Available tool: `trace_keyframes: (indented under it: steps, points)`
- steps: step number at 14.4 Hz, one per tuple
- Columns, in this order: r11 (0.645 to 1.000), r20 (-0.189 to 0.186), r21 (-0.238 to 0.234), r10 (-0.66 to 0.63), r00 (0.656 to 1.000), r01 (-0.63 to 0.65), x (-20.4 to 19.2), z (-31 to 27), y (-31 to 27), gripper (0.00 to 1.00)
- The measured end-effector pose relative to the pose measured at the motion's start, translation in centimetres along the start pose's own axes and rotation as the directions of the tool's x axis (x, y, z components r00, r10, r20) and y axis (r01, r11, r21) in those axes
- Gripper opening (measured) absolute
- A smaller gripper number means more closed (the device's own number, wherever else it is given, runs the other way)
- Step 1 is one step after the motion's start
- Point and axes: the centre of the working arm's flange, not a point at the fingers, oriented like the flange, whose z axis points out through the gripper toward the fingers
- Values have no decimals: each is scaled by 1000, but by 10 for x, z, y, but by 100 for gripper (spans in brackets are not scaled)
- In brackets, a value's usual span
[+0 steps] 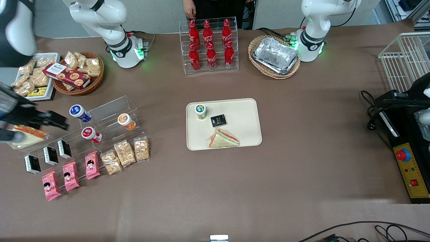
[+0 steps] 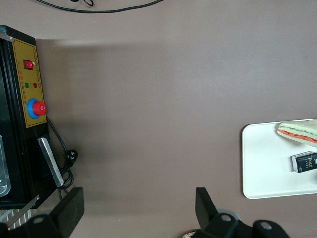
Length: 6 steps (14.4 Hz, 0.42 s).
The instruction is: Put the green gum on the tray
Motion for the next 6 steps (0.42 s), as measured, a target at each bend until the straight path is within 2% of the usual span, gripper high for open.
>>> trace_keyframes:
  steps: [2,6]
  points:
    - [1000,11,-4,-11,1000,11,-14,-17,20,100]
    - [1000,22,-5,-20,1000,20,-28,-23,17,100]
